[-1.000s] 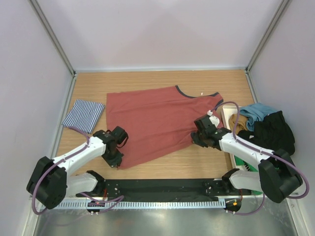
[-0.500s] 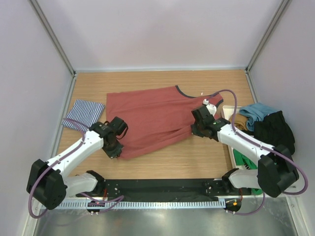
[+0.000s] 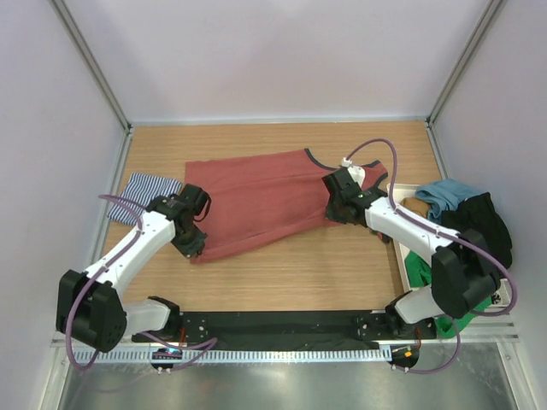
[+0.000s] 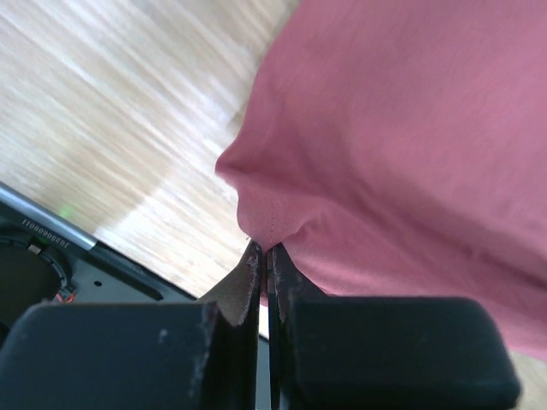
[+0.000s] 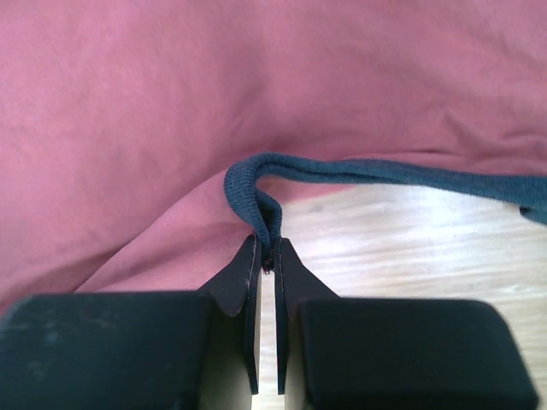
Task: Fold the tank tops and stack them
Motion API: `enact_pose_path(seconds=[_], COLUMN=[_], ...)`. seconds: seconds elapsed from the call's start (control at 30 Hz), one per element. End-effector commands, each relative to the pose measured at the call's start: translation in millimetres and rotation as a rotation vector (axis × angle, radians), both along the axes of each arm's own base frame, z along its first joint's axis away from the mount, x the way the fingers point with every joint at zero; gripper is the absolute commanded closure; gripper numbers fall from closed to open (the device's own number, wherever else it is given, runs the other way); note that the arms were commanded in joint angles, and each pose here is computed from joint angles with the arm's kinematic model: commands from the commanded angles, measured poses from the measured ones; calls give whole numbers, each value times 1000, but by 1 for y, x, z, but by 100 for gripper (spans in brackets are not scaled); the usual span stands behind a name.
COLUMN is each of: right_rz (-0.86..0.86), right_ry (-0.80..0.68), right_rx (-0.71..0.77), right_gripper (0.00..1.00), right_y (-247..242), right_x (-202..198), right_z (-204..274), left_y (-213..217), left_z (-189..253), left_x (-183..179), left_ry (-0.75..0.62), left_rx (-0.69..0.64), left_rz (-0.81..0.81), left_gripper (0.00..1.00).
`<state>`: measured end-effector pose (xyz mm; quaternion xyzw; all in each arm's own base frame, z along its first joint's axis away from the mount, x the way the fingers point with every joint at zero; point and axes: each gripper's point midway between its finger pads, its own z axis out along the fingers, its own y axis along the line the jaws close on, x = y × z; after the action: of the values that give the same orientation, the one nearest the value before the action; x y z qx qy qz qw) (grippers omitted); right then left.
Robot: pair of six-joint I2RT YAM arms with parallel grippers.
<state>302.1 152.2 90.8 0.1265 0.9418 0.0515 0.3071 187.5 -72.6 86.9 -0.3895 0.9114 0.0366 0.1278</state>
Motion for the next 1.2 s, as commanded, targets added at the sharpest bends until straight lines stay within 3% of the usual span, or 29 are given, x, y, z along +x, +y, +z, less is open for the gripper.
enact_pose_path(seconds=[0.0, 0.47, 1.17], right_rz=[6, 2, -26], right_ry=[-51, -25, -31], right_rx=[-48, -108, -141], right_gripper=[99, 99, 99], right_y=[1, 7, 5], right_x=[22, 50, 74], right_z=[15, 2, 2], left_y=[10, 18, 26], left_z=[13, 11, -1], left_x=[26, 67, 93], left_ry=[-67, -101, -85], left_rx=[37, 50, 58], left_rz=[6, 33, 45], left_gripper=[99, 95, 92])
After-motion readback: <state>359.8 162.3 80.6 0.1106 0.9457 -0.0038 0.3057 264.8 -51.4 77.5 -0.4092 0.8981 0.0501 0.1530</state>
